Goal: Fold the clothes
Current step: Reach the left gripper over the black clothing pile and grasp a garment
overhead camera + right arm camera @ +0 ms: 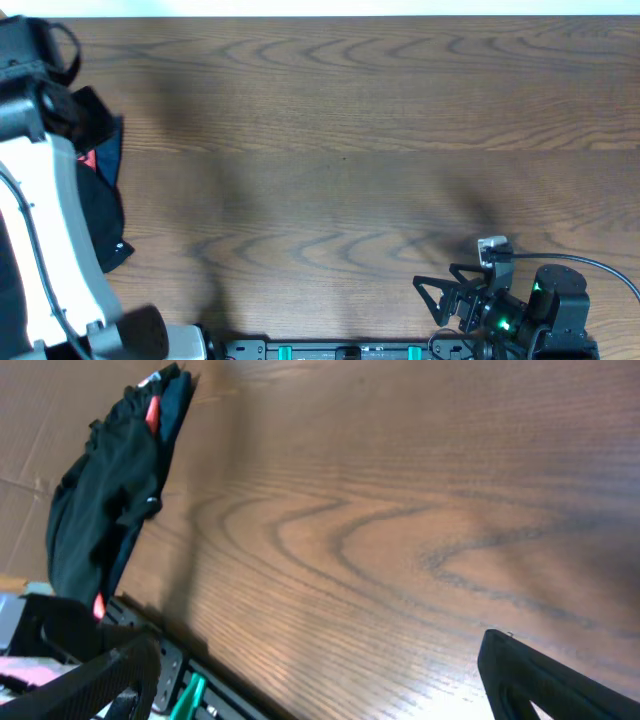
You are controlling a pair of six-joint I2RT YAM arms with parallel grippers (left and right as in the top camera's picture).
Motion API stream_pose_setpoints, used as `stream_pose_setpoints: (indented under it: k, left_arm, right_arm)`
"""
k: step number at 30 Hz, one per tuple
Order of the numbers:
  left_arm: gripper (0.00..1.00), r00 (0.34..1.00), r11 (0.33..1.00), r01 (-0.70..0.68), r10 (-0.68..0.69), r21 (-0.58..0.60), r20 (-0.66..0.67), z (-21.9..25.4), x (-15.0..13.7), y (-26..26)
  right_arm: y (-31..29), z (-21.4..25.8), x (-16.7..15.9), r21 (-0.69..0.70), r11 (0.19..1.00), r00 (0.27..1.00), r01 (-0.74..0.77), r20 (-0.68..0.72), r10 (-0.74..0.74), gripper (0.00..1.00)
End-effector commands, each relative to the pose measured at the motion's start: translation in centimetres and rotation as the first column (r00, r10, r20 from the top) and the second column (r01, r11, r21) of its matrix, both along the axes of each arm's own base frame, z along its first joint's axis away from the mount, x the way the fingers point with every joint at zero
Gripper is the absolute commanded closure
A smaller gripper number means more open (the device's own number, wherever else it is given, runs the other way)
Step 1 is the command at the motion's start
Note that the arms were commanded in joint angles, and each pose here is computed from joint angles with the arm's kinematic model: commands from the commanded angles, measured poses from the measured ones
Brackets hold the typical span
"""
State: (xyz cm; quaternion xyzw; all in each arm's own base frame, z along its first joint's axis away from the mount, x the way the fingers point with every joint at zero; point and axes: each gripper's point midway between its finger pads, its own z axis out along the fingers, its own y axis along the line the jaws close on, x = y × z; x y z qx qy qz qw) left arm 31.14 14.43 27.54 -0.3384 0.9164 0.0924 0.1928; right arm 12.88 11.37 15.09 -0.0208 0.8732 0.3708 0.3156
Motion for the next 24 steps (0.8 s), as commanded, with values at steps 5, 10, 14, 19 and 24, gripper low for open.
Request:
stream_pose_setpoints:
  k: [5,10,14,19,24]
  left_arm:
    - [0.63,0.975,0.955,-0.219,0.206,-0.199,-0.084,-3.9,-2.1,4.1]
    - [0.63,0.973,0.923,-0.229,0.204,-0.310,-0.111,-5.8,-2.3,4.6]
    - [0.64,0.971,0.920,-0.229,0.191,-0.318,-0.145,-7.4,-2.4,4.7]
    - [0.63,0.967,0.915,-0.223,0.164,-0.337,-0.194,-11.1,-2.6,4.5]
    - [0.63,0.985,0.900,-0.113,0.047,-0.421,-0.165,-15.2,-2.1,2.9]
  right_arm:
    - [0.6,0.4,-0.9,0.028,0.999,0.999,-0.036,-0.018,0.037,0.01]
    - [0.6,0.3,-0.9,0.028,0.999,0.999,-0.036,-0.025,0.037,0.01]
    - [0.6,0.3,-1.0,0.025,0.999,0.999,-0.039,-0.023,0.039,0.01]
    - [0.6,-0.1,-1.3,0.014,0.999,0.998,-0.050,-0.031,0.051,0.01]
    - [0.6,-0.4,-1.7,-0.001,0.998,0.997,-0.067,-0.034,0.067,0.01]
